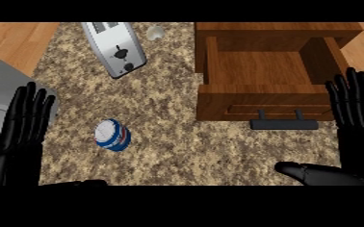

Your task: Pick up the can, place it into the drawer and close the drawer

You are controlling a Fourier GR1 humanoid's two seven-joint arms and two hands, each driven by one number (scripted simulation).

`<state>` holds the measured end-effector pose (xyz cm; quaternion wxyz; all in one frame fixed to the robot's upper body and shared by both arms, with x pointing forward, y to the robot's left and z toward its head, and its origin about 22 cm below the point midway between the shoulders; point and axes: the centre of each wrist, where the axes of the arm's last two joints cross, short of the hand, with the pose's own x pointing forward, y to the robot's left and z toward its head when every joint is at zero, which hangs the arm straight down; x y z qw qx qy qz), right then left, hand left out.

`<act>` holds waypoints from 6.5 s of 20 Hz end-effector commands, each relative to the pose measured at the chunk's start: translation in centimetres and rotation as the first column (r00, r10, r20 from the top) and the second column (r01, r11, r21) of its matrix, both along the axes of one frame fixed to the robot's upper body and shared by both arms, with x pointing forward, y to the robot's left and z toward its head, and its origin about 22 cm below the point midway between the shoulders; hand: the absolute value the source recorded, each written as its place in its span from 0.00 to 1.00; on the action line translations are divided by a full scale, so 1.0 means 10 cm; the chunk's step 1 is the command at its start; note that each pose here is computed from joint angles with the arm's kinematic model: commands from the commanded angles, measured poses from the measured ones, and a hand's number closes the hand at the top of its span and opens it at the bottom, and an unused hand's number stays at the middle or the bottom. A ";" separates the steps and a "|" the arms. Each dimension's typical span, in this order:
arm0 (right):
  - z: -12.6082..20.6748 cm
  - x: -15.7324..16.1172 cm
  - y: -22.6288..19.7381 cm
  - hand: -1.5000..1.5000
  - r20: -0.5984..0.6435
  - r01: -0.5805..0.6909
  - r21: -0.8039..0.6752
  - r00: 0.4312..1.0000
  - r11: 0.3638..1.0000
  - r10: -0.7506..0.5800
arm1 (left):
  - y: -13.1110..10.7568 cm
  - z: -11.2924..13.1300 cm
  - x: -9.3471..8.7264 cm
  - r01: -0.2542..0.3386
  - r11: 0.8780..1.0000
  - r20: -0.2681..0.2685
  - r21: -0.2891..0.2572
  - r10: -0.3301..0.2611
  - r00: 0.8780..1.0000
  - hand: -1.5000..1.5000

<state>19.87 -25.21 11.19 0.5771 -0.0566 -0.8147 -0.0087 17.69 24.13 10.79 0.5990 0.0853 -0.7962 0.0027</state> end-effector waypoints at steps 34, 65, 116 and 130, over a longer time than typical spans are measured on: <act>-0.13 -0.88 -0.99 0.00 -0.118 0.104 0.018 0.988 0.994 -0.101 | 0.03 0.25 -0.44 -0.108 0.943 -0.241 -0.314 0.030 0.970 0.00; -0.10 -1.15 -1.18 0.00 -0.131 0.102 0.008 0.986 0.995 -0.100 | 0.03 -1.44 0.14 -0.280 0.930 -0.331 -0.239 0.193 0.924 0.00; 0.15 -1.38 -1.15 0.00 -0.108 0.092 0.065 0.991 0.994 -0.084 | -0.02 -1.99 1.03 0.004 0.870 -0.241 -0.493 -0.141 0.960 1.00; 0.04 -1.55 -1.23 0.00 -0.113 0.111 0.047 0.988 0.993 -0.105 | -0.23 -0.91 1.32 0.134 0.901 -0.099 -0.413 -0.190 0.977 1.00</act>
